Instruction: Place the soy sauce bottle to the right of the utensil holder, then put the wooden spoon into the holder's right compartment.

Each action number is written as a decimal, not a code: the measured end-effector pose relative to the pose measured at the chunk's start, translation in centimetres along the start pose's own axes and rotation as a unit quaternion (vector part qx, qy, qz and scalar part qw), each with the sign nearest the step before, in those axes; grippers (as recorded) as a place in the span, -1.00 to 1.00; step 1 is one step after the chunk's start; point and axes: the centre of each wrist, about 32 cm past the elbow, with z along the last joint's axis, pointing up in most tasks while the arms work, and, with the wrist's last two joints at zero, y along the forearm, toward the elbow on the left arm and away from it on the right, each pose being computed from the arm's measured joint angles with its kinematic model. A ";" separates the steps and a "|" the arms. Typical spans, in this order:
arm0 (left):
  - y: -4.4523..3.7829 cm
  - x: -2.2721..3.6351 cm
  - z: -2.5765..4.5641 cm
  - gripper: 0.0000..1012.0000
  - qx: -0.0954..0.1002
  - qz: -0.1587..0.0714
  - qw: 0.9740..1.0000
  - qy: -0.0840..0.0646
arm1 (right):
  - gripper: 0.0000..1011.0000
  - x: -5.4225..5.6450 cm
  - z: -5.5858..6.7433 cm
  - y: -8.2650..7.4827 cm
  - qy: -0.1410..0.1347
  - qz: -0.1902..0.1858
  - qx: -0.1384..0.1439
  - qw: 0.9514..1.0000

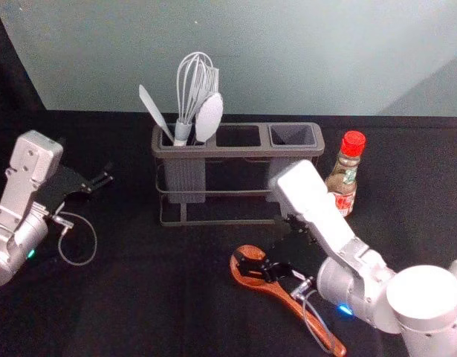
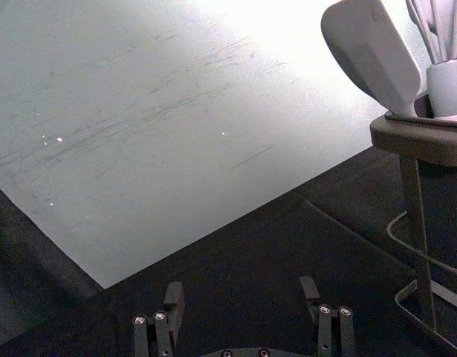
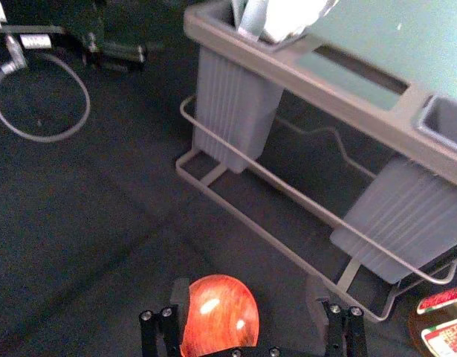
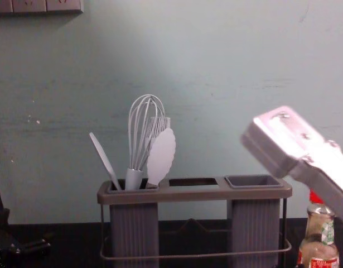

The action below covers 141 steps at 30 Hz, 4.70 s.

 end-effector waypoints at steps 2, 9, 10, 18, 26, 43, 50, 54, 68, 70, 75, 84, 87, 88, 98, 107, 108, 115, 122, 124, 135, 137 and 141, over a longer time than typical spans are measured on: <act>0.00 0.00 0.00 1.00 0.000 0.000 1.000 0.000 | 0.98 -0.2 0.9 0.2 -0.003 -0.002 -0.021 1.000; 0.00 0.00 0.00 1.00 0.000 0.000 1.000 0.000 | 0.98 -0.5 2.4 1.0 -0.011 0.004 -0.070 0.997; 0.00 0.00 0.00 1.00 0.000 0.000 1.000 0.000 | 0.98 -0.5 2.5 1.2 -0.013 0.004 -0.075 0.997; 0.00 0.00 0.00 1.00 0.000 0.000 1.000 0.000 | 0.98 -0.6 2.6 2.7 -0.012 0.017 -0.108 0.994; 0.00 0.00 0.00 1.00 0.000 0.000 1.000 0.000 | 0.98 0.0 1.7 3.8 0.015 0.038 -0.114 0.993; 0.00 0.00 0.00 1.00 0.000 0.000 1.000 0.000 | 0.98 0.1 1.7 3.5 0.023 0.040 -0.107 0.993; 0.00 0.00 0.00 1.00 0.000 0.000 1.000 0.000 | 0.98 0.1 1.8 3.5 0.022 0.039 -0.107 0.993; 0.00 0.00 0.00 1.00 0.000 0.000 1.000 0.000 | 0.98 0.1 1.8 3.6 0.020 0.039 -0.109 0.993; 0.00 0.00 0.00 1.00 0.000 0.000 1.000 0.000 | 0.98 0.1 1.4 4.2 0.022 0.042 -0.116 0.992; 0.00 0.00 0.00 1.00 0.000 0.000 1.000 0.000 | 0.98 0.1 1.4 4.3 0.022 0.043 -0.116 0.992; 0.00 0.00 0.00 1.00 0.000 0.000 1.000 0.000 | 0.92 0.0 1.3 4.7 0.025 0.047 -0.116 0.992; 0.00 0.00 0.00 1.00 0.000 0.000 1.000 0.000 | 0.68 0.0 1.3 5.0 0.028 0.049 -0.118 0.991; 0.00 0.00 0.00 1.00 0.000 0.000 1.000 0.000 | 0.67 0.0 1.3 4.9 0.027 0.047 -0.119 0.991; 0.00 0.00 0.00 1.00 0.000 0.000 1.000 0.000 | 0.67 0.0 1.3 4.9 0.027 0.047 -0.119 0.991; 0.00 0.00 0.00 1.00 0.000 0.000 1.000 0.000 | 0.66 0.4 1.7 3.3 0.025 0.035 -0.109 0.993; 0.00 0.00 0.00 1.00 0.000 0.000 1.000 0.000 | 0.66 0.7 2.0 0.0 0.028 0.011 -0.052 0.998; 0.00 0.00 0.00 1.00 0.000 0.000 1.000 0.000 | 0.66 0.7 1.9 -0.3 0.028 0.007 -0.044 0.999; 0.00 0.00 0.00 1.00 0.000 0.000 1.000 0.000 | 0.66 0.8 0.9 -2.8 0.040 -0.022 0.035 0.998; 0.00 0.00 0.00 1.00 0.000 0.000 1.000 0.000 | 0.66 1.2 -0.6 -5.0 0.065 -0.052 0.126 0.989; 0.00 0.00 0.00 1.00 0.000 0.000 1.000 0.000 | 0.66 1.4 -1.1 -5.6 0.077 -0.056 0.158 0.983; 0.00 0.00 0.00 1.00 0.000 0.000 1.000 0.000 | 0.66 1.7 -2.8 -6.9 0.094 -0.057 0.262 0.959; 0.00 0.00 0.00 1.00 0.000 0.000 1.000 0.000 | 0.66 1.7 -2.9 -6.9 0.091 -0.054 0.261 0.960; 0.00 0.00 0.00 1.00 0.000 0.000 1.000 0.000 | 0.66 1.8 -2.9 -6.9 0.089 -0.052 0.260 0.960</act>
